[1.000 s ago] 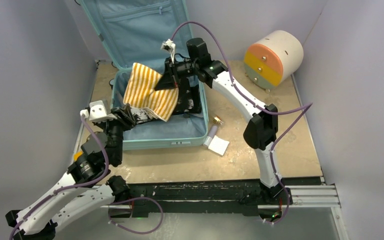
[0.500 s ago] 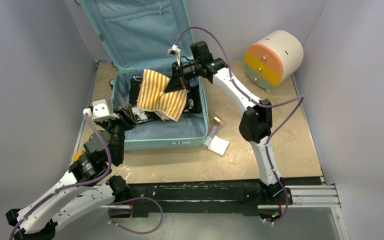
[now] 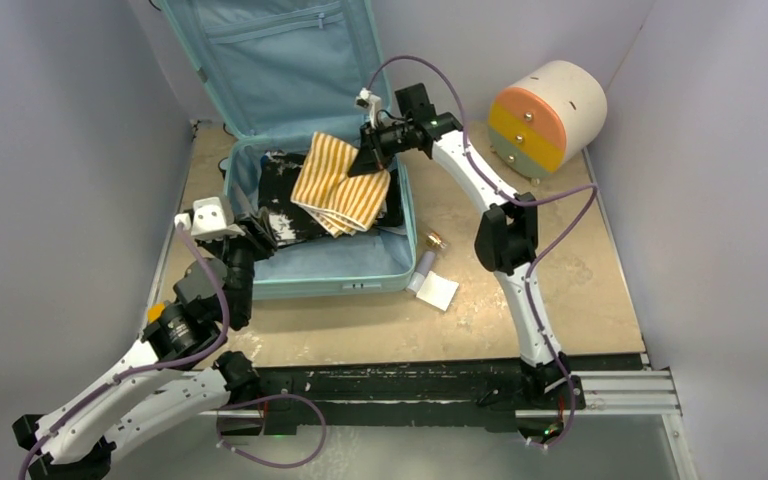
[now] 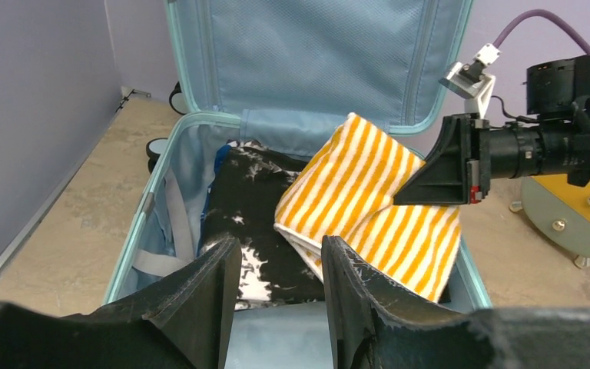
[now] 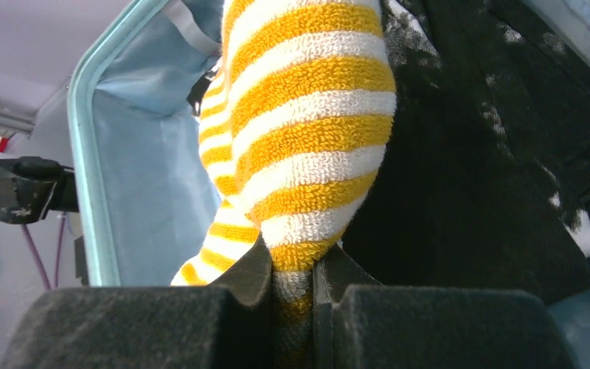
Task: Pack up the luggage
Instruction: Place the toiletry item in the luggage.
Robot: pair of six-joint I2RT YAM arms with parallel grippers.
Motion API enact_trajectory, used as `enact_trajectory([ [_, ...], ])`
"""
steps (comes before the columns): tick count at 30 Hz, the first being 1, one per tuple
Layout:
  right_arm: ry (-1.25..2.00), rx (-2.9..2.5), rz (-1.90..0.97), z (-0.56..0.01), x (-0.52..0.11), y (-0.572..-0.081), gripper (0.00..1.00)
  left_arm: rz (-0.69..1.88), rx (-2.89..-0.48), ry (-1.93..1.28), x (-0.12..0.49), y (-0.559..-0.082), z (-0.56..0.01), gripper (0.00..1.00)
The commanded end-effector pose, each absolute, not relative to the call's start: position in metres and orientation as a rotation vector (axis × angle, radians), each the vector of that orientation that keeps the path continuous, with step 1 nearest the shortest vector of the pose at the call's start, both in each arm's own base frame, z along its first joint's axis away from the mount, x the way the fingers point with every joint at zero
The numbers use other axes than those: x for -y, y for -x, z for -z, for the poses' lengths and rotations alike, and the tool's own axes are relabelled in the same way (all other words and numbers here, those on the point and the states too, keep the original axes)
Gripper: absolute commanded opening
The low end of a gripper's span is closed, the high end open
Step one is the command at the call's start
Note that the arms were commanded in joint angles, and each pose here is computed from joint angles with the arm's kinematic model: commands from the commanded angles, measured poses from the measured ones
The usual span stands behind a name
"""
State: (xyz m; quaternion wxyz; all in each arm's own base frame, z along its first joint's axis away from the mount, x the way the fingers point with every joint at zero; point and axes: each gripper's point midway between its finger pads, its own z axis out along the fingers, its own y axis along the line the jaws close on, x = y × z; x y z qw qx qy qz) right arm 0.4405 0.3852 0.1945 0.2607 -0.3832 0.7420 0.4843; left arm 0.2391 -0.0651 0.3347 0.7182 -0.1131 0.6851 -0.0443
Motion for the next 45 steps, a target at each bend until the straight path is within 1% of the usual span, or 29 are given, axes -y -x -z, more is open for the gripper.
enact_trajectory([
  [1, 1.107, -1.930, -1.230, -0.209, -0.404, -0.440, 0.00, 0.113, -1.513, 0.249, 0.069, -0.241, -0.336, 0.45],
  [4, 1.101, -1.925, -1.209, -0.207, -0.408, -0.445, 0.00, 0.105, -1.521, 0.241, 0.071, -0.243, -0.335, 0.45],
  [7, 1.074, -1.877, -1.160, -0.231, -0.415, -0.443, 0.00, 0.100, -1.526, 0.236, 0.071, -0.243, -0.334, 0.45],
  [8, 1.054, -1.839, -1.140, -0.247, -0.418, -0.442, 0.00, 0.102, -1.524, 0.239, 0.071, -0.243, -0.335, 0.45],
  [14, 0.699, -1.784, -1.256, -0.331, -0.424, -0.441, 0.00, 0.114, -1.516, 0.251, 0.069, -0.241, -0.336, 0.45],
  [19, 0.418, -1.757, -1.410, -0.359, -0.423, -0.439, 0.00, 0.128, -1.509, 0.264, 0.067, -0.239, -0.338, 0.45],
  [23, 0.091, -1.656, -1.515, -0.357, -0.405, -0.456, 0.00, 0.137, -1.503, 0.271, 0.065, -0.237, -0.339, 0.45],
  [25, -0.057, -1.623, -1.580, -0.346, -0.400, -0.462, 0.00, 0.139, -1.503, 0.273, 0.065, -0.237, -0.340, 0.45],
  [28, -0.184, -1.624, -1.557, -0.332, -0.400, -0.478, 0.00, 0.145, -1.500, 0.275, 0.065, -0.237, -0.340, 0.45],
  [33, -0.347, -1.648, -1.460, -0.311, -0.399, -0.487, 0.00, 0.151, -1.494, 0.283, 0.063, -0.235, -0.342, 0.45],
  [37, -0.432, -1.712, -1.394, -0.286, -0.394, -0.492, 0.00, 0.157, -1.489, 0.283, 0.062, -0.234, -0.343, 0.44],
  [40, -0.440, -1.736, -1.403, -0.275, -0.397, -0.492, 0.00, 0.161, -1.488, 0.279, 0.063, -0.234, -0.343, 0.45],
  [42, -0.412, -1.721, -1.445, -0.281, -0.404, -0.491, 0.00, 0.163, -1.489, 0.275, 0.064, -0.235, -0.343, 0.44],
  [45, -0.302, -1.684, -1.510, -0.308, -0.421, -0.489, 0.00, 0.159, -1.492, 0.272, 0.064, -0.235, -0.343, 0.44],
])
